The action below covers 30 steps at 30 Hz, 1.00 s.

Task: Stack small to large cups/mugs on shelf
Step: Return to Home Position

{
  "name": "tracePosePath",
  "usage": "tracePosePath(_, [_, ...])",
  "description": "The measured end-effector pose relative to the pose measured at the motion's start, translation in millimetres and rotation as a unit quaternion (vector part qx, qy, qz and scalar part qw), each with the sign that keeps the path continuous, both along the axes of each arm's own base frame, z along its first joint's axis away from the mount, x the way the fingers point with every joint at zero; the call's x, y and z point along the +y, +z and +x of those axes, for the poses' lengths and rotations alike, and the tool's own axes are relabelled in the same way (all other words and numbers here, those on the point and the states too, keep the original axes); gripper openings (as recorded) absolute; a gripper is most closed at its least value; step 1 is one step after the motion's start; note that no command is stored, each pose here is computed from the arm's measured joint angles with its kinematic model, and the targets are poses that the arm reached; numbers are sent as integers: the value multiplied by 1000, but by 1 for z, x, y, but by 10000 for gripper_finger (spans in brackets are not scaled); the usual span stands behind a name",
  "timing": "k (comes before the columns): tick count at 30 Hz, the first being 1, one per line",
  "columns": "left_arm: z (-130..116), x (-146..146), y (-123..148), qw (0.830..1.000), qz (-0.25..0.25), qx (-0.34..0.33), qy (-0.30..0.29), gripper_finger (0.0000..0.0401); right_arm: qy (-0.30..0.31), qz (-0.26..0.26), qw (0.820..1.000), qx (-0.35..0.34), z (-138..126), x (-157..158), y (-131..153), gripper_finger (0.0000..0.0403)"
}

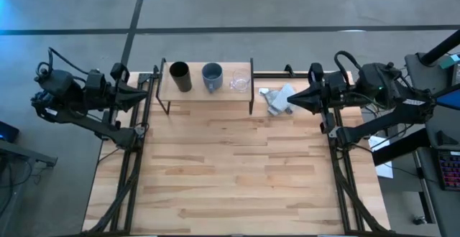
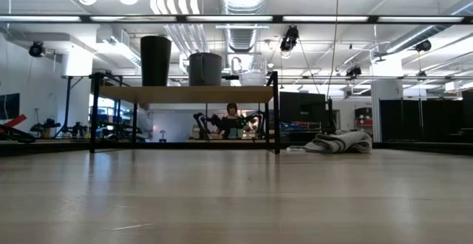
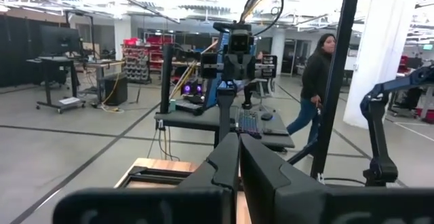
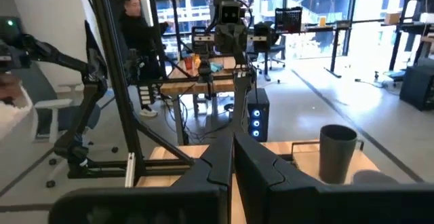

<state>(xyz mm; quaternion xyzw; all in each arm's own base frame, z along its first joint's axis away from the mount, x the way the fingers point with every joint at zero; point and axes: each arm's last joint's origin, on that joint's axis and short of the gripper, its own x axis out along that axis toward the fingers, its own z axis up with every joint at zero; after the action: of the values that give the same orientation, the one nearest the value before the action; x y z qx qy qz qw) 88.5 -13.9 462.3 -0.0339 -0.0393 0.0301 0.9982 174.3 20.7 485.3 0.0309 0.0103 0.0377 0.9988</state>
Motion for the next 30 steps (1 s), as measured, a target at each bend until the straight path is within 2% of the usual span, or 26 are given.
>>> tracePosePath(5, [-6,2,-11,1000,-5,-20,-1,0,-2,24,1000,-14,-2,0,-26,9])
tracePosePath(9, [-11,3,-22,998,-12,-53,-1,0,-8,16,998,-57,-1,-1,-44,9])
tracePosePath(15, [-20,5,-40,996,-22,-81,0,0,-106,3,993,-55,-5,-9,-70,9])
tracePosePath(19, [-26,8,-45,995,-39,-87,20,0,-132,-9,989,-61,-12,-16,-77,9])
tracePosePath(23, [-30,10,-51,995,-39,-84,27,0,-109,-26,991,-69,-23,-22,-80,9])
tracePosePath(26, [-33,10,-56,995,-37,-84,27,0,-80,-25,994,-72,-31,-23,-84,9])
tracePosePath(30, [-31,9,-71,997,-31,-66,20,0,-76,-13,996,-48,-34,-23,-97,9])
